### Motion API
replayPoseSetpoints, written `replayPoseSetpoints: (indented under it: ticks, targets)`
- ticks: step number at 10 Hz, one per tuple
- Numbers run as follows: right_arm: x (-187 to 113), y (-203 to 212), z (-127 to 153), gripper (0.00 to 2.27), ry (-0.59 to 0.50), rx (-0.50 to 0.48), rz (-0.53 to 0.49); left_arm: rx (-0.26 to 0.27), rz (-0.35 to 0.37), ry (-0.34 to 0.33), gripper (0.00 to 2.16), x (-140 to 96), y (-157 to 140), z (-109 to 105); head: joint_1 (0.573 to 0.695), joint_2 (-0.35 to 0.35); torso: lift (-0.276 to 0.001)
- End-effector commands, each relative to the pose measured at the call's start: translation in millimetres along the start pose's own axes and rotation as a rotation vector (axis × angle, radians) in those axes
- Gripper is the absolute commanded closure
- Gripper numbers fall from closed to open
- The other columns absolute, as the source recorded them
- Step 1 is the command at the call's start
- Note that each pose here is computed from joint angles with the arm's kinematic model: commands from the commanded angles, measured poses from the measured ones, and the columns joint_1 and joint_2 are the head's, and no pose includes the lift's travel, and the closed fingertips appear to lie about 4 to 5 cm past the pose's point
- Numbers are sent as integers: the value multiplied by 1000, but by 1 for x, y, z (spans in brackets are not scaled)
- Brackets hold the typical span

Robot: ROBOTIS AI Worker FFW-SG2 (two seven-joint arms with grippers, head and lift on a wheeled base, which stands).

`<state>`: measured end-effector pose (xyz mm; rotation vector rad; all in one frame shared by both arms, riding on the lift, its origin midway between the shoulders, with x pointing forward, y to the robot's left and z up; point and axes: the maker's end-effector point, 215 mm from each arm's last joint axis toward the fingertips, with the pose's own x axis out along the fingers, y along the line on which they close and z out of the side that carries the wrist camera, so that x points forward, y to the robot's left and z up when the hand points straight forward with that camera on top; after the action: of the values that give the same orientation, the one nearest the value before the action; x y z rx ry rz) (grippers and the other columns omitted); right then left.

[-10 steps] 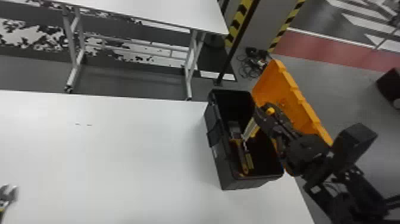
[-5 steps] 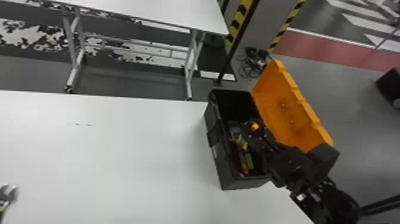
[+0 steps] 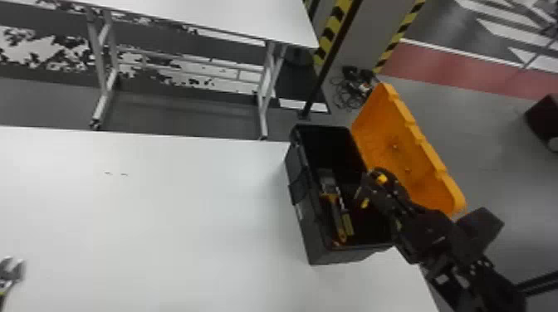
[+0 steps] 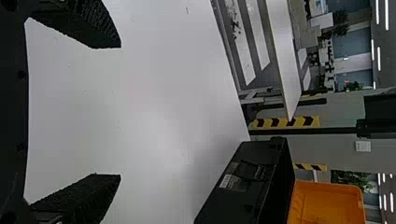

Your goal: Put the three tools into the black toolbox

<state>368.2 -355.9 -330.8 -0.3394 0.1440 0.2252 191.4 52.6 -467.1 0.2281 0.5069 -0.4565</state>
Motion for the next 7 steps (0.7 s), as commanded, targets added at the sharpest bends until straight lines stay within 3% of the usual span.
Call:
replayPoseSetpoints:
  ticks: [1,2,4,5,7]
  targets:
    - [-6,-12,-13,1058,23,56,-20,2,-1,-2,-1,-3,-1,2,695,-350,-51]
    - [-10,-19,-17,-2,24,120,-24,0,0,-2,-1,-3,-1,2,695,-350,-51]
    - [-23,-3,-48,60,116,413,53,-24,23,-6,16,4,16,2,695,-350,-51]
    - [-25,14,-44,63,107,512,96,-61,40,-4,70,9,35,0,695,-350,-51]
    - [-30,47,-43,66,142,646,183,-77,126,5,83,14,83,-6,695,-350,-51]
